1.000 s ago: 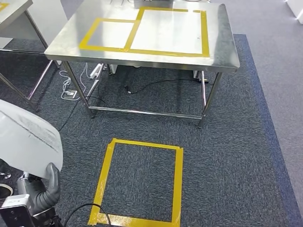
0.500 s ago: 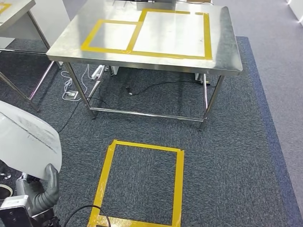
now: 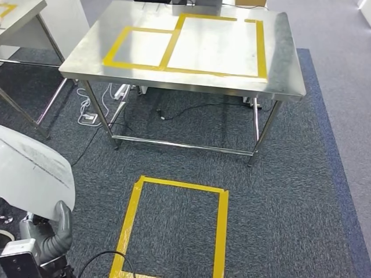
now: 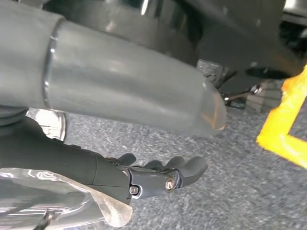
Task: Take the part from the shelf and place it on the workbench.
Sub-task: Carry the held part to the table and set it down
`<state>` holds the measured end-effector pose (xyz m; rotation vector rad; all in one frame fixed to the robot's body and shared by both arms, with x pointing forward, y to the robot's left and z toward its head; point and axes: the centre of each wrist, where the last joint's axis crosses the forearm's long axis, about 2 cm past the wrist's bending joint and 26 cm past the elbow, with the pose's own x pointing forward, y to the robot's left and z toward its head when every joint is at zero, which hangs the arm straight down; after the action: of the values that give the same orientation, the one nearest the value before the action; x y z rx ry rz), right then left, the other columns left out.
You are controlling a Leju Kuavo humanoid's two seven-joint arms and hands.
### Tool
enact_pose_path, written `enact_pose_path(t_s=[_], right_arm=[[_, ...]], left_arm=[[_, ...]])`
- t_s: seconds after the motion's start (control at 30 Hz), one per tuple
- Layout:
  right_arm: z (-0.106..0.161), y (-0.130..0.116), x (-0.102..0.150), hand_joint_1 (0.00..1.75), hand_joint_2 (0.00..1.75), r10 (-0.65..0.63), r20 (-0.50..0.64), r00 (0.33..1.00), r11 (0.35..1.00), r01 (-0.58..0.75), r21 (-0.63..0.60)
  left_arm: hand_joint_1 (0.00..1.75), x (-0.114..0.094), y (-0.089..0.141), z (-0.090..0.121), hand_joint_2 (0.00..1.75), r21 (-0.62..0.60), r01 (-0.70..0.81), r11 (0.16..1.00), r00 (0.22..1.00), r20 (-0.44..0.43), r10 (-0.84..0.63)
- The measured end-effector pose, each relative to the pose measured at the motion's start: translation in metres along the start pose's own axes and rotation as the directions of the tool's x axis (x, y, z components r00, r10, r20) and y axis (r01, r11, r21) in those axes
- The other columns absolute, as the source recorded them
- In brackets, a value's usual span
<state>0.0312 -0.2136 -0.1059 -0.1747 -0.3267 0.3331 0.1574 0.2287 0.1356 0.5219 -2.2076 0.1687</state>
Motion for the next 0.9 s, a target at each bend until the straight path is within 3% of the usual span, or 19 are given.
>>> enact_pose_path(t_s=[0.9], right_arm=[[0.0001,-0.0001,-0.0005,0.0,0.0,-0.001,-0.002,1.0,1.0,0.001,-0.005]], left_arm=[[1.75,-0.0007,0.0007,0.0,1.75,0.012,0.001,1.0,1.0,-0.004,-0.001]])
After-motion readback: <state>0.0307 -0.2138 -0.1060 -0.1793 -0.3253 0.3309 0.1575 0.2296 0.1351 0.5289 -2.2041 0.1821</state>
